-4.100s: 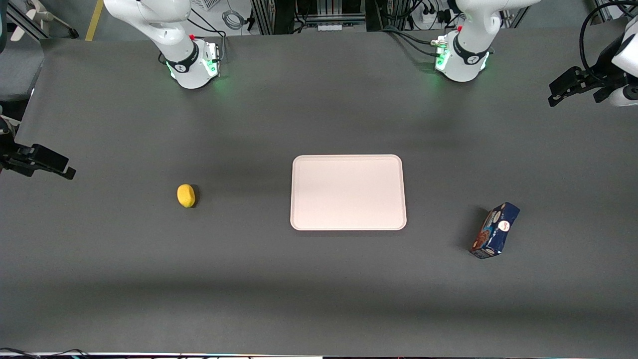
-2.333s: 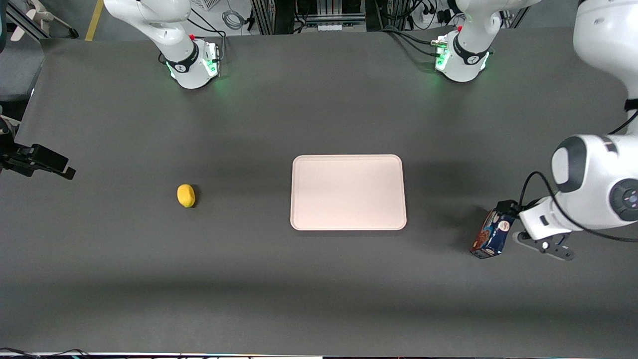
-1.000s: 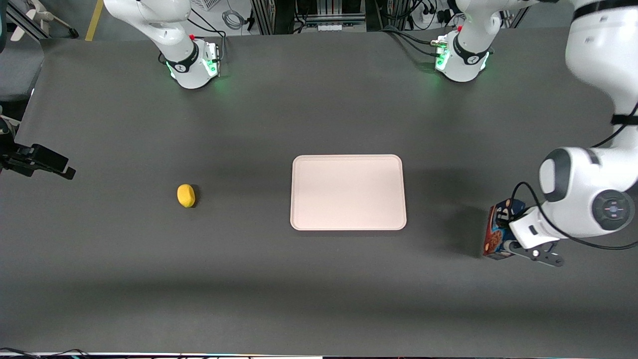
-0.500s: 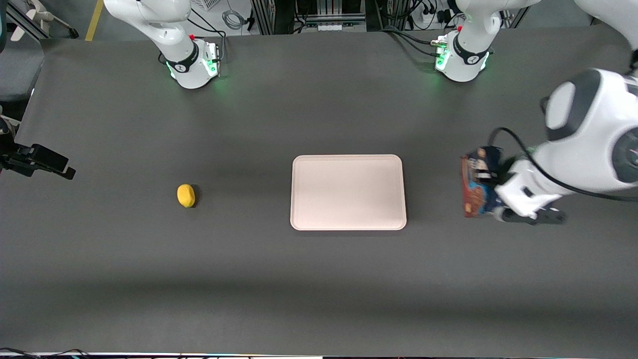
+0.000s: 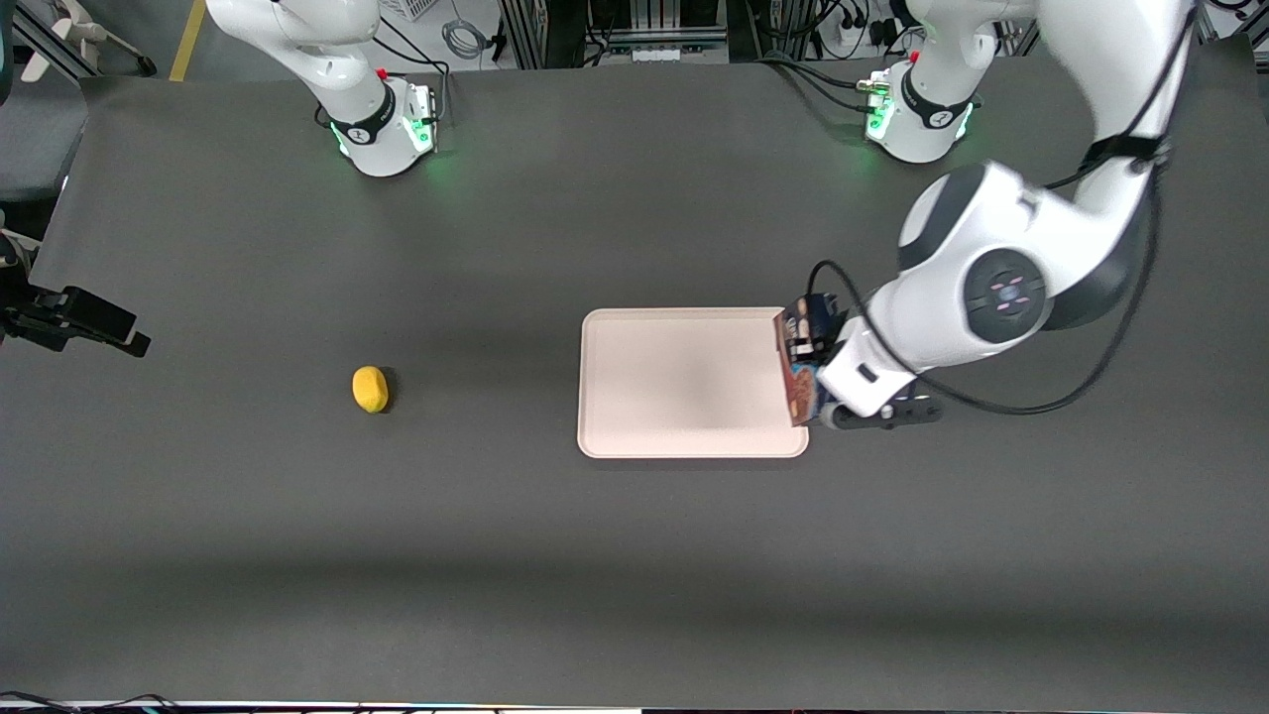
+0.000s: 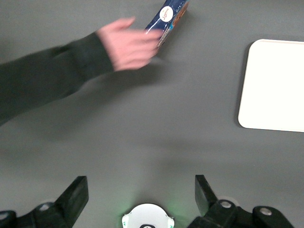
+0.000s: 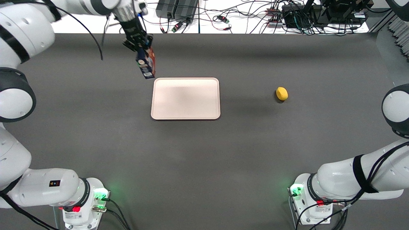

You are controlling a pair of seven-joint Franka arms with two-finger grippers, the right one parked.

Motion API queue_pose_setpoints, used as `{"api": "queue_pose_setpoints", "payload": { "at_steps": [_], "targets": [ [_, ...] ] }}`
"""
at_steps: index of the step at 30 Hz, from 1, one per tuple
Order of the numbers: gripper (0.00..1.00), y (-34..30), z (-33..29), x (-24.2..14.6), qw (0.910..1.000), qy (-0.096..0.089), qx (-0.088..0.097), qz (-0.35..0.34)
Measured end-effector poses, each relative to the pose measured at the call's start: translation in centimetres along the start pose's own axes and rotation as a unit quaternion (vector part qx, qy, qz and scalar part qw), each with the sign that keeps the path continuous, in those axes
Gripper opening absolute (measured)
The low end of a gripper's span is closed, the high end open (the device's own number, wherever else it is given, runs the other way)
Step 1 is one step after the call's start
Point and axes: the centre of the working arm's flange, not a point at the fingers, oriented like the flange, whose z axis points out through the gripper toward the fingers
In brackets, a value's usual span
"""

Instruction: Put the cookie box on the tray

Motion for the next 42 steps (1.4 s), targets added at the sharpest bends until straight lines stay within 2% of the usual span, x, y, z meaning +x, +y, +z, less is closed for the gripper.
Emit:
{"api": "queue_pose_setpoints", "payload": {
  "at_steps": [5,15,20,29,32,36,37,42],
  "targets": [
    [0.14,-0.3,5.3,0.3,1.0000,0.007,-0.006,-0.002],
    [0.15,-1.4,12.9,-0.2,0.9995,0.030,0.002,0.012],
    [0.19,-1.7,15.3,-0.6,0.9988,0.044,0.001,0.020],
    [0.25,-2.3,17.2,-1.1,0.9983,0.044,0.016,0.034],
    [0.37,-2.3,17.2,-1.1,0.9981,0.046,0.018,0.036],
    [0.56,-2.2,17.1,-1.0,0.9980,0.047,0.017,0.037],
    [0.66,-2.2,17.0,-1.0,0.9980,0.048,0.017,0.037],
    [0.88,-1.9,15.4,-0.7,0.9975,0.058,0.017,0.037]
  ]
}}
